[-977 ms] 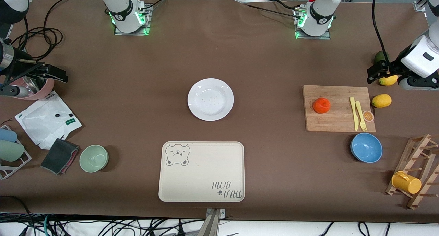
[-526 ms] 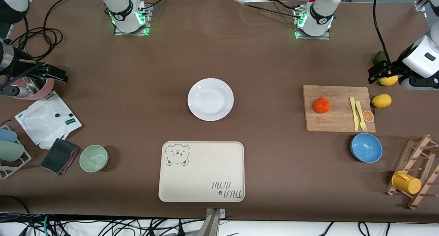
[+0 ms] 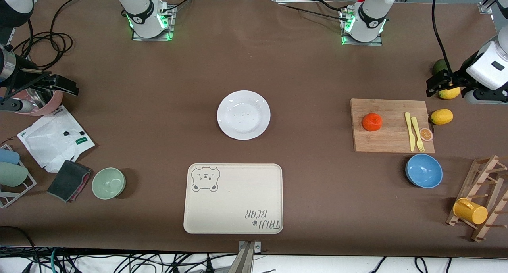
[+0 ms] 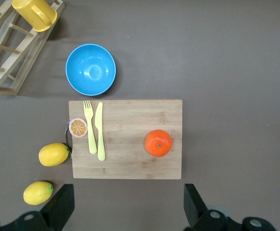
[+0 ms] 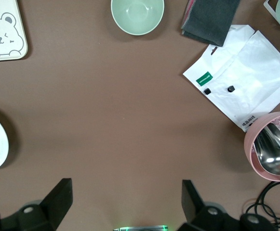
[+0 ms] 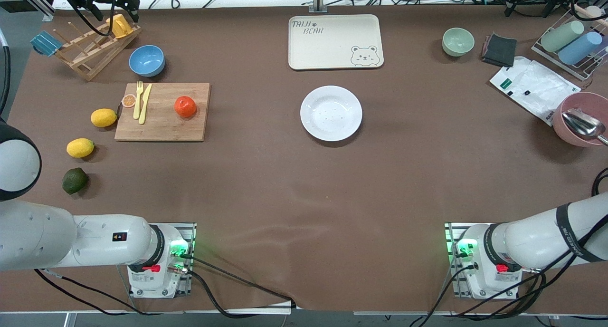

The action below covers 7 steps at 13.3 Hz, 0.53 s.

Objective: Place orange and plate with both arms

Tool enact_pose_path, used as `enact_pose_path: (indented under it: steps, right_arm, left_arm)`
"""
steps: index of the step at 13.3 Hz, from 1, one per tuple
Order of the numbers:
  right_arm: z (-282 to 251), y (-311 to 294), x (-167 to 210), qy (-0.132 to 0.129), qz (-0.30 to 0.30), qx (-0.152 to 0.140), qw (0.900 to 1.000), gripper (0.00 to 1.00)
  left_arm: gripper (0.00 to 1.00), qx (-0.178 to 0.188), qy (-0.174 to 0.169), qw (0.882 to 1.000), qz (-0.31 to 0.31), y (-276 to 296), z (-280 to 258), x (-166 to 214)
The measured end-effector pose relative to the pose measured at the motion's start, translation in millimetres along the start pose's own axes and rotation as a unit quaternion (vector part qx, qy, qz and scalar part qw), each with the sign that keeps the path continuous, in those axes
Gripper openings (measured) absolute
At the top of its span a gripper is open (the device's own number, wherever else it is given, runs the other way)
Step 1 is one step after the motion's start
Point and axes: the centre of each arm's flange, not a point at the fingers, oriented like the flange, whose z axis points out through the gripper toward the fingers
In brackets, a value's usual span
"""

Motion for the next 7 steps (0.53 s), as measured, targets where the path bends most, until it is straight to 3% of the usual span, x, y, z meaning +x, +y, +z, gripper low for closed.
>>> enact_pose_path:
  steps: [7]
  right_arm:
    - [0.8, -0.1, 0.4, -0.001, 0.0, 0.0, 1.0, 1.0]
  left_arm:
    - [1.0, 0.0, 0.0, 1.0, -0.002, -1.9, 0.1, -0.1]
